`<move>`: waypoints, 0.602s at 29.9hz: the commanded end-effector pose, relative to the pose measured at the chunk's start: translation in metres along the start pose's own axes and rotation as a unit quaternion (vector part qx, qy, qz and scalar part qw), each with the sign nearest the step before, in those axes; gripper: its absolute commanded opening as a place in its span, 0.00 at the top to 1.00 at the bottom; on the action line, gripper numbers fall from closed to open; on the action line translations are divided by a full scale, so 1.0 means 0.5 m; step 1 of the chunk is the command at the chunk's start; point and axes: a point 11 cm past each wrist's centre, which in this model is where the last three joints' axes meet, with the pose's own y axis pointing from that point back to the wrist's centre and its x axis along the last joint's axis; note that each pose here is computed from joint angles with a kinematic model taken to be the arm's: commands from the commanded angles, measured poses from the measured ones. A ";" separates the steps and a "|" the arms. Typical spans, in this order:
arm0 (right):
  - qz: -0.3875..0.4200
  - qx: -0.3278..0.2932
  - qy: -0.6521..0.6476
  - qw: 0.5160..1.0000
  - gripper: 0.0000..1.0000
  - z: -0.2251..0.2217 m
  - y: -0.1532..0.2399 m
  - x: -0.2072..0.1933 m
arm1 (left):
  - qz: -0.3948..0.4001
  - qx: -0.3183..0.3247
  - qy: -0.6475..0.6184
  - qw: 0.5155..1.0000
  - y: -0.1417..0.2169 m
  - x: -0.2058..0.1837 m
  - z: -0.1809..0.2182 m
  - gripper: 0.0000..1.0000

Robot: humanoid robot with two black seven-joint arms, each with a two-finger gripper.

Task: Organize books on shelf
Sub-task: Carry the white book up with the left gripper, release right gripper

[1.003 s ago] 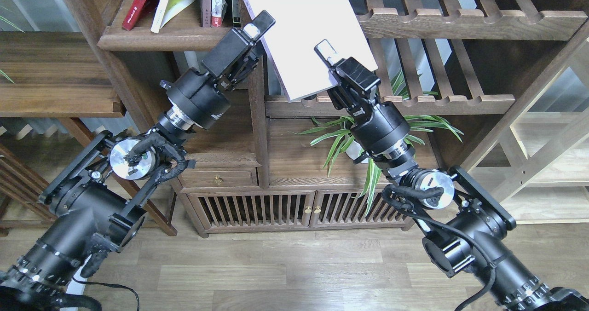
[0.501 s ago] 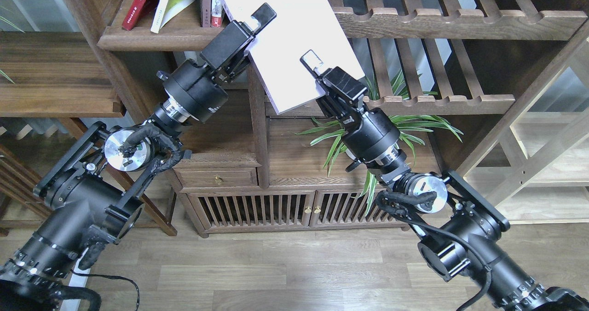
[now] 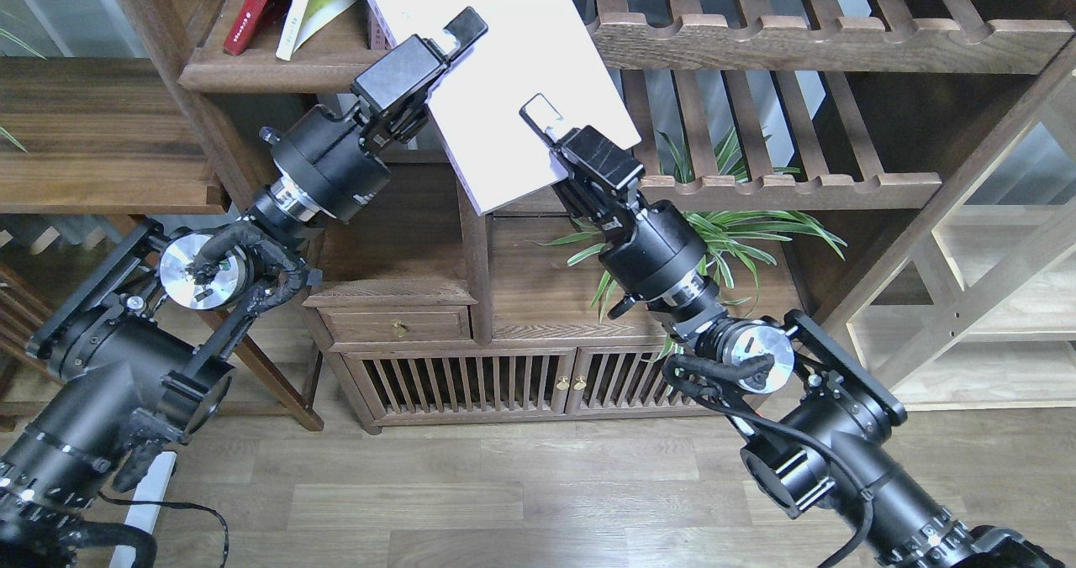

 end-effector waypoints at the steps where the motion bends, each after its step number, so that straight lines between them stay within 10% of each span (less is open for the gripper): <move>1: -0.002 -0.009 -0.002 1.000 0.95 0.017 -0.005 0.000 | -0.002 0.000 -0.001 1.000 -0.001 -0.003 0.001 0.49; 18: -0.006 -0.014 0.000 1.000 0.94 0.026 -0.013 -0.003 | -0.002 -0.006 0.009 1.000 0.013 -0.003 0.004 0.89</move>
